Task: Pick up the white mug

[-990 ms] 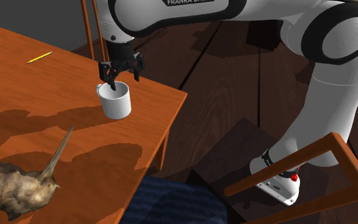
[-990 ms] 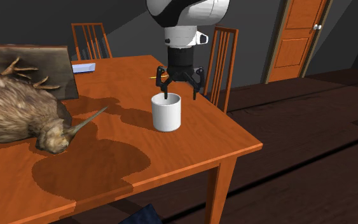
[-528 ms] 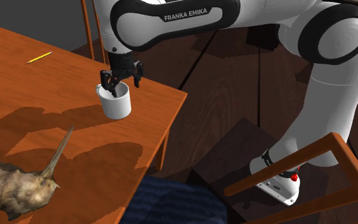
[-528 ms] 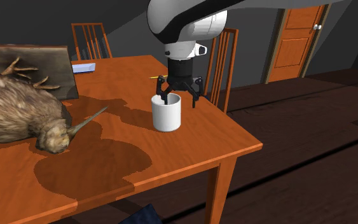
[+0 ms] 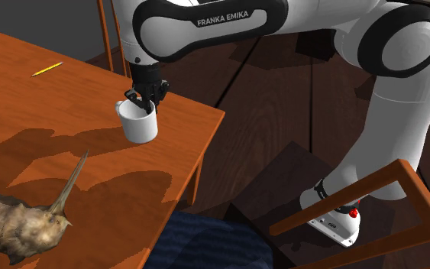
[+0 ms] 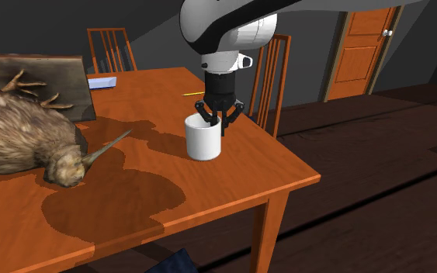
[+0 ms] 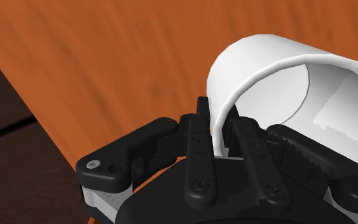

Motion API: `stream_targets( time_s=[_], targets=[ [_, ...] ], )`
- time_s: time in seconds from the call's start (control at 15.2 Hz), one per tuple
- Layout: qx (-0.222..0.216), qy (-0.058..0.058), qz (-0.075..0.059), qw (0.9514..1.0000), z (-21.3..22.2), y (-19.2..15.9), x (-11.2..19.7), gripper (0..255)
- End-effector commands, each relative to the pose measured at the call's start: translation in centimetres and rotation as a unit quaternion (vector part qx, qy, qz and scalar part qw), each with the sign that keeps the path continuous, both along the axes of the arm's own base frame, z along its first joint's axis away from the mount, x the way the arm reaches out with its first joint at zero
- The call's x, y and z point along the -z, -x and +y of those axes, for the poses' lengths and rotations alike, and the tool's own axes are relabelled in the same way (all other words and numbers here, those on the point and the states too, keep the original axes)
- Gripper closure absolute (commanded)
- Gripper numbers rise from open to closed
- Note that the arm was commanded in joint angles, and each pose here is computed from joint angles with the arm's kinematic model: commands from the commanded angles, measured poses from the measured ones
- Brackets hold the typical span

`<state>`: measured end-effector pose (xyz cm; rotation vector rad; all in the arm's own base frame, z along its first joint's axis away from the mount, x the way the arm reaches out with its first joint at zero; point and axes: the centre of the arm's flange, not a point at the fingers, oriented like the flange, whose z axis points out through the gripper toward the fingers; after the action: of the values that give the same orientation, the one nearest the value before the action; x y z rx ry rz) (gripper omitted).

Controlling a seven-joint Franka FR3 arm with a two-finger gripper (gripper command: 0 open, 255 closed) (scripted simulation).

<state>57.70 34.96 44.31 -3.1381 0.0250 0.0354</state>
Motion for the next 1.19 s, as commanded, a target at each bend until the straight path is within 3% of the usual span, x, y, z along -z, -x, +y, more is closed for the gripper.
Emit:
stream_targets(
  time_s=[0.0,1.12],
  targets=[
    [0.0,0.0,0.0,1.0,0.0,0.0,0.0,255],
    [0.0,0.0,0.0,1.0,0.1,0.0,-7.9,255]
  ],
)
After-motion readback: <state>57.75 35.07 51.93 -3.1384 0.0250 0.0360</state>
